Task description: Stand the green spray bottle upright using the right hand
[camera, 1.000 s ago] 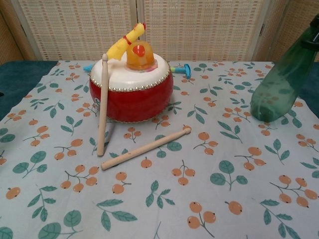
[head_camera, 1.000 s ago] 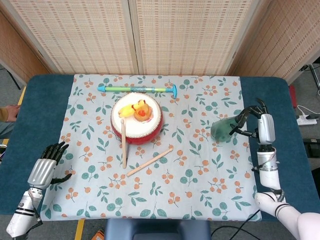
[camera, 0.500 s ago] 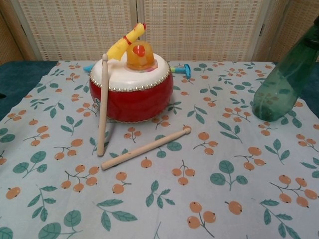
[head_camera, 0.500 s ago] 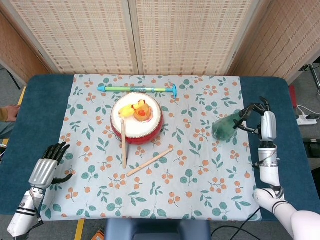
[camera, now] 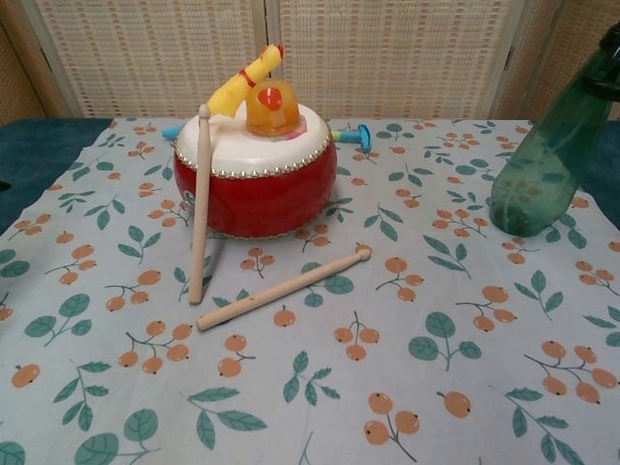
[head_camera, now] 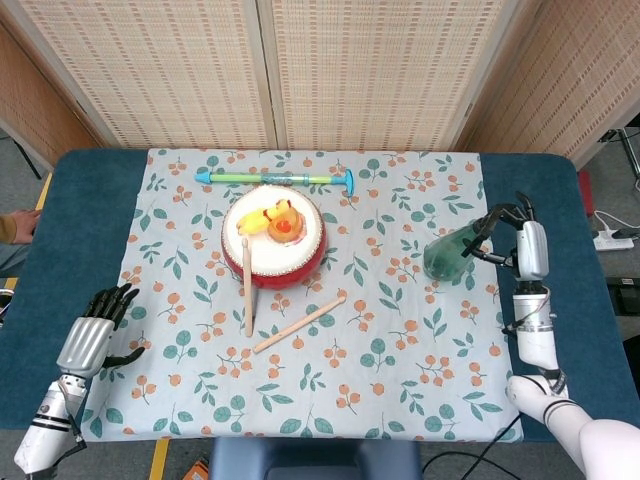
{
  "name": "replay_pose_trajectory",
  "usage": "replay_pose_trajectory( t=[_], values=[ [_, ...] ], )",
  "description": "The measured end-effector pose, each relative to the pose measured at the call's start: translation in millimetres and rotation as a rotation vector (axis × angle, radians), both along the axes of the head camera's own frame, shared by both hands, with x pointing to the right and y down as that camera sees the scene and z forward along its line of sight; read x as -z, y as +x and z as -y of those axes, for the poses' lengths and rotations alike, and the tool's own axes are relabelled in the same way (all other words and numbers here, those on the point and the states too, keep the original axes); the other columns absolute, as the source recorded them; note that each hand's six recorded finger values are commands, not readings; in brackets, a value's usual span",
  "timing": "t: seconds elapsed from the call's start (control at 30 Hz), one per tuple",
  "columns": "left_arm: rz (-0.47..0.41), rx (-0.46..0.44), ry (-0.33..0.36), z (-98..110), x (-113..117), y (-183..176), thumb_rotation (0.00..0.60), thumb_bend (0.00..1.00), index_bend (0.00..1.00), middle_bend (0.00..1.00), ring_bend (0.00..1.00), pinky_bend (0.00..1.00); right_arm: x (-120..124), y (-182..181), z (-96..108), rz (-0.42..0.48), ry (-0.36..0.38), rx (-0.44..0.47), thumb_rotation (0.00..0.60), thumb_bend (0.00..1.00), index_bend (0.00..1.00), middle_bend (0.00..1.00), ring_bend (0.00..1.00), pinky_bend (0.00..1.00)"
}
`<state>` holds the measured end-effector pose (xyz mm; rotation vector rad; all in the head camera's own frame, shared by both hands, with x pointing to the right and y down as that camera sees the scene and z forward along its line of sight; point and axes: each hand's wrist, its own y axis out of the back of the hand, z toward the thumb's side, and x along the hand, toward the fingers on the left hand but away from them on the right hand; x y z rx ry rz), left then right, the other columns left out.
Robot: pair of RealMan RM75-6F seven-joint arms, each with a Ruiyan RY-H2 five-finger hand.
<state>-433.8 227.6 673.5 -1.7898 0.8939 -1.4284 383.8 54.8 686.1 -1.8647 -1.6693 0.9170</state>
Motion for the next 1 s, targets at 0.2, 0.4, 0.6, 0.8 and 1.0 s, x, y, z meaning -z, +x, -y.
replay_pose_trajectory(
  t=[0.2,0.4,0.6,0.8,1.0],
  values=[
    [-0.003,-0.005,-0.002,-1.0,0.2,2.0,0.600,0.16,0.00,0.00,0.00,0.06,-4.4,-0.5,-2.3,0.003,-0.029,0.007,0.600,0.00,0.41,0.49,0.15,0.00],
    [-0.001,-0.003,-0.001,-0.9,0.5,1.6,0.600,0.16,0.00,0.00,0.00,0.06,-6.5,-0.6,-3.5,-0.001,-0.043,0.011,0.600,0.00,0.31,0.42,0.08,0.00],
    [-0.002,-0.003,-0.001,-1.1,0.5,1.8,0.600,0.16,0.00,0.00,0.00,0.06,-7.0,-0.9,-4.5,-0.009,-0.051,0.018,0.600,0.00,0.20,0.32,0.01,0.00],
    [-0.001,-0.004,0.003,-0.5,1.0,1.4,0.600,0.16,0.00,0.00,0.00,0.06,-7.7,-1.9,-6.3,-0.014,-0.062,0.032,0.600,0.00,0.11,0.21,0.00,0.00],
    [-0.002,-0.006,0.003,-0.5,0.8,2.0,0.600,0.16,0.00,0.00,0.00,0.06,-10.2,-1.1,-11.1,-0.055,-0.092,0.065,0.600,0.00,0.00,0.04,0.00,0.00]
  ],
)
